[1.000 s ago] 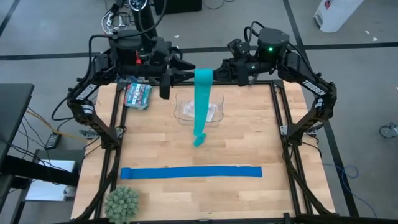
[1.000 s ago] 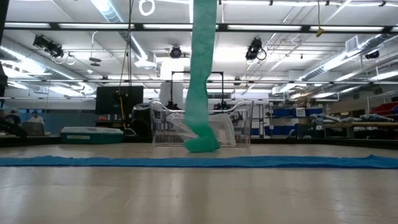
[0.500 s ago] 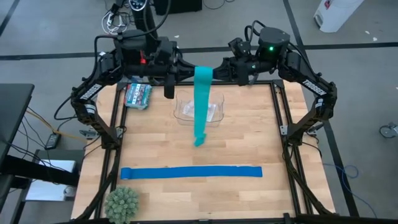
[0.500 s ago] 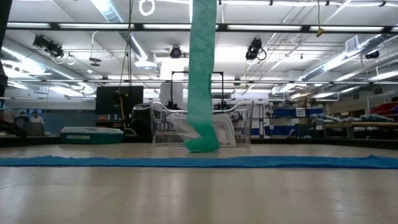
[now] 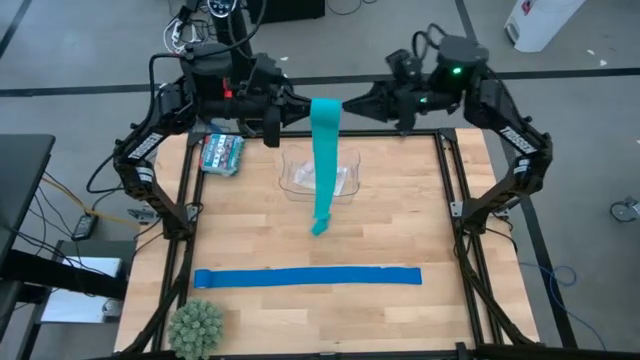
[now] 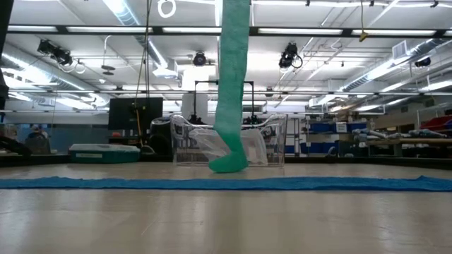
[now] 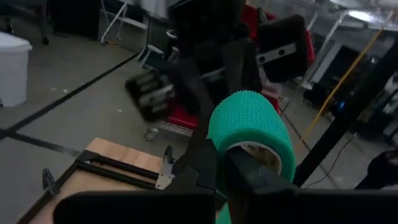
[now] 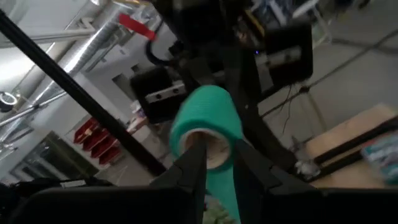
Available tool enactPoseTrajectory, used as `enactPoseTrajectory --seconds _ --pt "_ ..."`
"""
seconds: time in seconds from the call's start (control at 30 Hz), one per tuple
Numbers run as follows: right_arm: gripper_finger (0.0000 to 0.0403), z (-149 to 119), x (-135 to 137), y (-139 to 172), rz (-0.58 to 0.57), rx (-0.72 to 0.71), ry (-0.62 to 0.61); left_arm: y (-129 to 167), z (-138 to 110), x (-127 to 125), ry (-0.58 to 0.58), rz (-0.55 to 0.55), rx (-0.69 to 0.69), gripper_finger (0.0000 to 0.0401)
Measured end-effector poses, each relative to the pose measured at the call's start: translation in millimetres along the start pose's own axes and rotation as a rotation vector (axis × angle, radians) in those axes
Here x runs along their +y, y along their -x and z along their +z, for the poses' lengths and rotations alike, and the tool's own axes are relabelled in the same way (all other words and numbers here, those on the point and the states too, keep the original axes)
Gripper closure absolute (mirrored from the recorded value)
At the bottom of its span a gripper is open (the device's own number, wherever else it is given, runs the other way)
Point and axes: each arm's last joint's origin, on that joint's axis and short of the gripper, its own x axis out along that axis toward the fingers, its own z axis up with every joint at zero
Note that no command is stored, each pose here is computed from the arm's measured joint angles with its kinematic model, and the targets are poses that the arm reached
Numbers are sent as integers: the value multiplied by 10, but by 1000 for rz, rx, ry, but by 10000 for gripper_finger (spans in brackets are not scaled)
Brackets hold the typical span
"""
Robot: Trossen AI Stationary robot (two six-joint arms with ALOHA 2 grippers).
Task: Roll bandage
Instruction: Roll the green bandage
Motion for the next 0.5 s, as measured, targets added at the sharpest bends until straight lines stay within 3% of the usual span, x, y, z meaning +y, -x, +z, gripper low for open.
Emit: enactPoseTrajectory --seconds 0.33,0.5 --pt "335 -93 233 90 -121 -66 430 42 48 127 245 -74 34 377" --pt "335 -180 244 61 -174 -20 473 62 57 183 317 -86 54 381"
